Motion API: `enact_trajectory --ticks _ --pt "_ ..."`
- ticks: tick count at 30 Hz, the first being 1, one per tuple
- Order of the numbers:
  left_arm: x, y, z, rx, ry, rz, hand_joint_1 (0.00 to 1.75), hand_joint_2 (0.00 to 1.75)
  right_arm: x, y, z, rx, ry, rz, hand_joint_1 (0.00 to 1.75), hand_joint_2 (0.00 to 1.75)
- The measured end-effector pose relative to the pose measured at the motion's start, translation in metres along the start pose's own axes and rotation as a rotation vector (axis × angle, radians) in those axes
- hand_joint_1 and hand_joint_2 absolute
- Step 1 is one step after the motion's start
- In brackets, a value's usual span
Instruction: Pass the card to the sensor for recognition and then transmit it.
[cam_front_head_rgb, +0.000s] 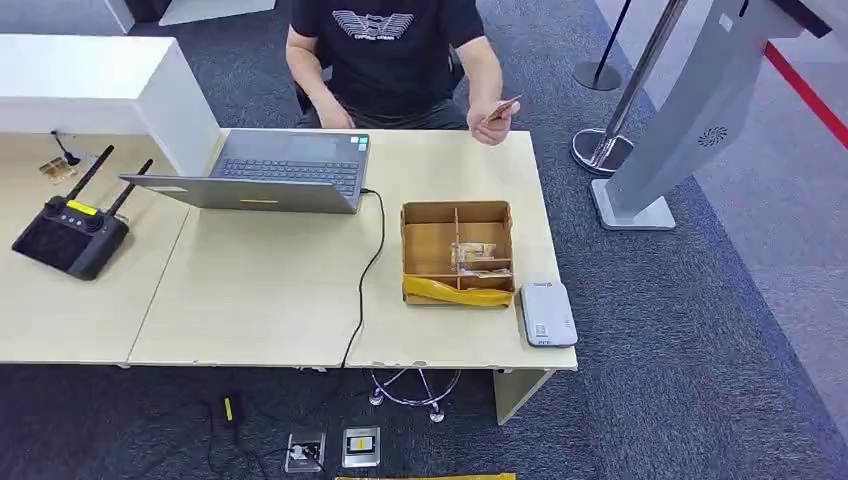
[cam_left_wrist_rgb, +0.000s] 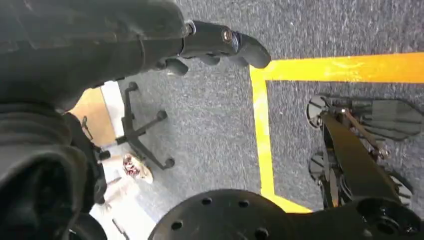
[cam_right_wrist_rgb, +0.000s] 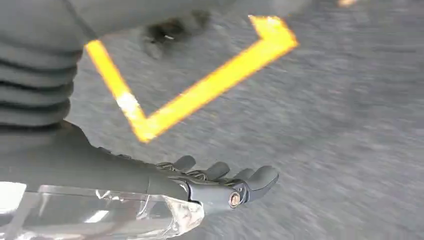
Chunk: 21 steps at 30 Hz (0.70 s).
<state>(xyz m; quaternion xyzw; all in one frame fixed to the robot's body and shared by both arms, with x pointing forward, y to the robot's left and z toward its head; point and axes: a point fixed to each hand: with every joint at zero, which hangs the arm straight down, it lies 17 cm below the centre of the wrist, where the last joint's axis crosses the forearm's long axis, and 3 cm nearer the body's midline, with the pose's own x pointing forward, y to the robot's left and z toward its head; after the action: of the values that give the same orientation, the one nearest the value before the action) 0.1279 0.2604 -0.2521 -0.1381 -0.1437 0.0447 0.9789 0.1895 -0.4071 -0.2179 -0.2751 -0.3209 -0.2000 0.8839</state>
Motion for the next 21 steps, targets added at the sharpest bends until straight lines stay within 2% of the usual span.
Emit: enact_trajectory --ticks 6,11,13,16,21 --pt "0.002 -0.011 -0.003 -0.013 -0.01 0.038 0.0 0.0 0.013 0.026 0.014 -0.011 -0.063 -0.012 0.0 1.75" --pt "-0.003 -0.018 -0.004 -0.023 -0.004 0.039 0.0 0.0 0.03 0.014 0.005 -0.061 -0.115 0.007 0.0 1.75" --pt "-0.005 -0.013 -0.002 -0.018 0.003 0.014 0.0 0.0 0.038 -0.029 -0.017 -0.146 -0.104 0.014 0.0 1.75" --pt "-0.006 -0.001 0.0 -0.002 0.006 -0.004 0.0 0.0 0.056 -0.123 -0.056 -0.294 -0.082 0.03 0.0 1.75" --pt "-0.008 0.018 0.004 0.032 0.008 -0.026 0.0 0.0 0.075 -0.262 -0.081 -0.486 -0.058 0.063 0.0 1.75"
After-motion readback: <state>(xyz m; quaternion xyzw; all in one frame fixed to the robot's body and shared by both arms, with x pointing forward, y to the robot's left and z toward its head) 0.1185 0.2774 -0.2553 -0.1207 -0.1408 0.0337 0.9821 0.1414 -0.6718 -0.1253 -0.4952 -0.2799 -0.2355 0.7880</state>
